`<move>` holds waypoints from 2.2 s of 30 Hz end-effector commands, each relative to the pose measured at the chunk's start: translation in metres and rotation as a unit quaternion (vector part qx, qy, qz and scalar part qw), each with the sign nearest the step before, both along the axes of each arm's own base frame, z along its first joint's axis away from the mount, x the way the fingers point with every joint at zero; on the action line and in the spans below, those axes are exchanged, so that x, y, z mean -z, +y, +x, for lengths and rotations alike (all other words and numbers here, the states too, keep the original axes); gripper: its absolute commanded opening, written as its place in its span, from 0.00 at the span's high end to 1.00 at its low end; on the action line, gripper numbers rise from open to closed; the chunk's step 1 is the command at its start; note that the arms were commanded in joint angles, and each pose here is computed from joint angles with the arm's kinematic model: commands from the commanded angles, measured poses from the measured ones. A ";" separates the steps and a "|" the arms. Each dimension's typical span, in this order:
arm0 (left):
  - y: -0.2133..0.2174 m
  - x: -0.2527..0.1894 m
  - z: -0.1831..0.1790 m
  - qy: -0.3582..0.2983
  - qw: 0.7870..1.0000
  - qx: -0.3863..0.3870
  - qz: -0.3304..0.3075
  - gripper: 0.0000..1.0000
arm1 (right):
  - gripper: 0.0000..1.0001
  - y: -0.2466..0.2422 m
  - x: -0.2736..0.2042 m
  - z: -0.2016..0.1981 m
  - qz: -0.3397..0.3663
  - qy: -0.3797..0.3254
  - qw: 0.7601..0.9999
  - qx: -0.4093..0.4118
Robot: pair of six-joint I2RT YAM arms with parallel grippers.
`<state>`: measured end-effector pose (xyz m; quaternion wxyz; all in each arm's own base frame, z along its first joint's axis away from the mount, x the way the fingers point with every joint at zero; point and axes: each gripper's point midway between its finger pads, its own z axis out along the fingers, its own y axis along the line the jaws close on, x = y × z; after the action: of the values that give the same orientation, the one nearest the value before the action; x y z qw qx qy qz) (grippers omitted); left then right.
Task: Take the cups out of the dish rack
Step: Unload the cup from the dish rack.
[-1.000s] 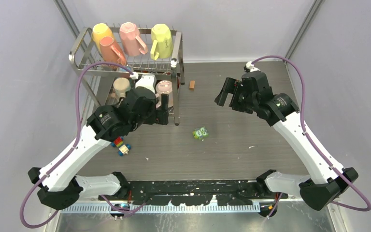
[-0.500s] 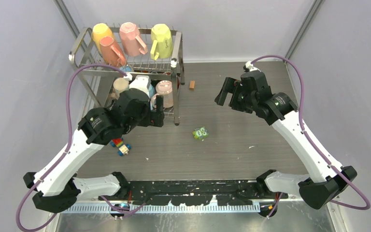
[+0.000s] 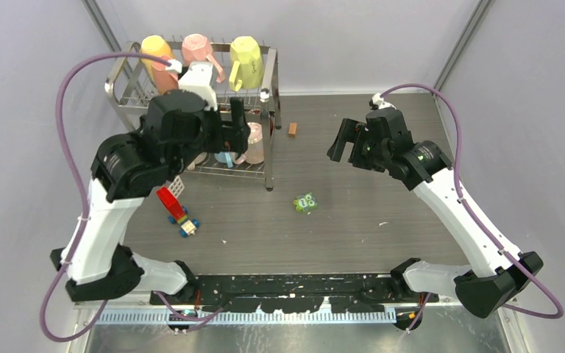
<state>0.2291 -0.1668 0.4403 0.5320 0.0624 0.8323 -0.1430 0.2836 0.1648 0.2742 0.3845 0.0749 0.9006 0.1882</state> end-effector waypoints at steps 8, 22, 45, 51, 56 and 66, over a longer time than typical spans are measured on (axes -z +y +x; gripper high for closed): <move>-0.003 -0.055 0.085 -0.074 0.996 -0.018 0.045 0.00 | 0.00 0.006 -0.008 -0.001 0.012 -0.020 1.000 -0.020; -0.009 -0.069 0.157 -0.140 0.988 0.036 0.054 0.08 | 0.00 0.009 0.000 -0.004 0.009 -0.002 1.000 -0.030; -0.005 0.016 0.218 -0.046 0.994 0.063 0.076 0.42 | 0.00 0.002 0.002 -0.012 0.003 0.010 1.000 -0.022; -0.009 0.031 0.218 -0.029 0.994 0.075 0.077 0.47 | 0.00 0.002 0.003 -0.013 0.004 0.010 1.000 -0.022; -0.006 0.037 0.219 -0.021 0.994 0.067 0.084 0.53 | 0.00 0.001 0.004 -0.013 0.004 0.009 1.000 -0.021; -0.003 0.042 0.221 -0.017 0.994 0.060 0.092 0.71 | 0.00 0.001 0.003 -0.015 0.007 0.004 1.000 -0.023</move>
<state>0.4490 -0.1740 0.3816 0.5036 0.1620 0.8424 -0.1025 0.2704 0.1658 0.2603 0.3562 0.0617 0.9126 0.1908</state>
